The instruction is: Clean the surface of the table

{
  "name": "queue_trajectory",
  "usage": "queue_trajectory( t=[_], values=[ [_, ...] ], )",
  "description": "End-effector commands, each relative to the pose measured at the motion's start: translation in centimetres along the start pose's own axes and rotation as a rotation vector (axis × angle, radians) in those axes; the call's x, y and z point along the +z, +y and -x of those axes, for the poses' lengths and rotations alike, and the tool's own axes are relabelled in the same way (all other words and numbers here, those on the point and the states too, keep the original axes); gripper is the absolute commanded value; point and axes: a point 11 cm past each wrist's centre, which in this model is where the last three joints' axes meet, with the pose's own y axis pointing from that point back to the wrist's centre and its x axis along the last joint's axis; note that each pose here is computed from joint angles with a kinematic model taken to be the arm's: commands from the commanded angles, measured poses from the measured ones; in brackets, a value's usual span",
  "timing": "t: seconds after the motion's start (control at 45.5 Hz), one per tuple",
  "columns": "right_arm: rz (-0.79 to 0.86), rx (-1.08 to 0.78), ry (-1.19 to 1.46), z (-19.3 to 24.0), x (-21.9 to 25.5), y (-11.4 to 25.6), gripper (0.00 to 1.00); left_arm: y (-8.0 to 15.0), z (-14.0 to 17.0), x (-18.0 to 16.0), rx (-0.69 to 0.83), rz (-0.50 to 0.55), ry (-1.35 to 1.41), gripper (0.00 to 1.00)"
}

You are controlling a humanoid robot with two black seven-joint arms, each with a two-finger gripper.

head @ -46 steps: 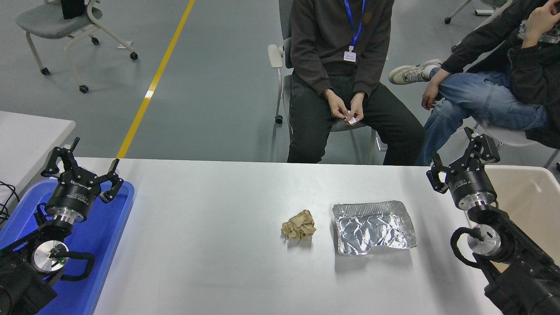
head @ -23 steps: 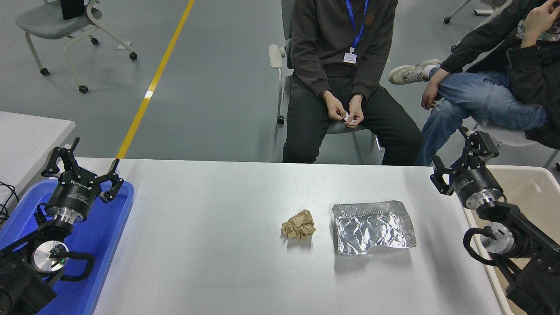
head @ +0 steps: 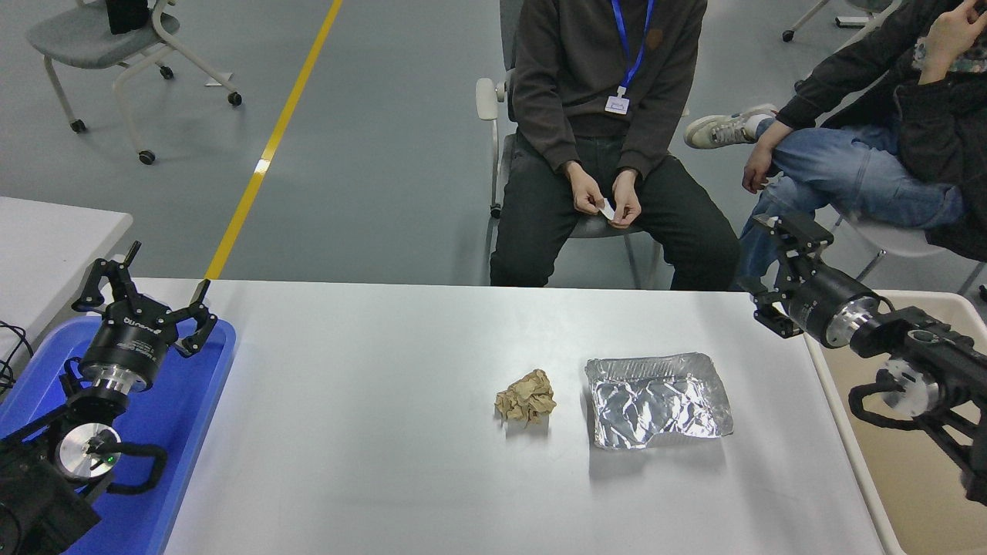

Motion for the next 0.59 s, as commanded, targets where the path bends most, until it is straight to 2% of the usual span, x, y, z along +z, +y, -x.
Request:
queue_trajectory(
  t=[0.0, 0.22, 0.571],
  values=[
    [0.035, -0.094, 0.166, 0.2, -2.3, 0.8, 1.0, 0.0, 0.0, 0.0, 0.001, 0.0, 0.0, 1.0],
    [0.052, -0.117, 0.49, 0.3, -4.5, 2.1, 1.0, 0.0, 0.0, 0.0, 0.001, 0.0, 0.0, 1.0],
    [0.067, -0.275, 0.564, 4.8, -3.8, 2.5, 1.0, 0.0, 0.0, 0.0, 0.0, -0.001, -0.001, 1.0]
  ],
)
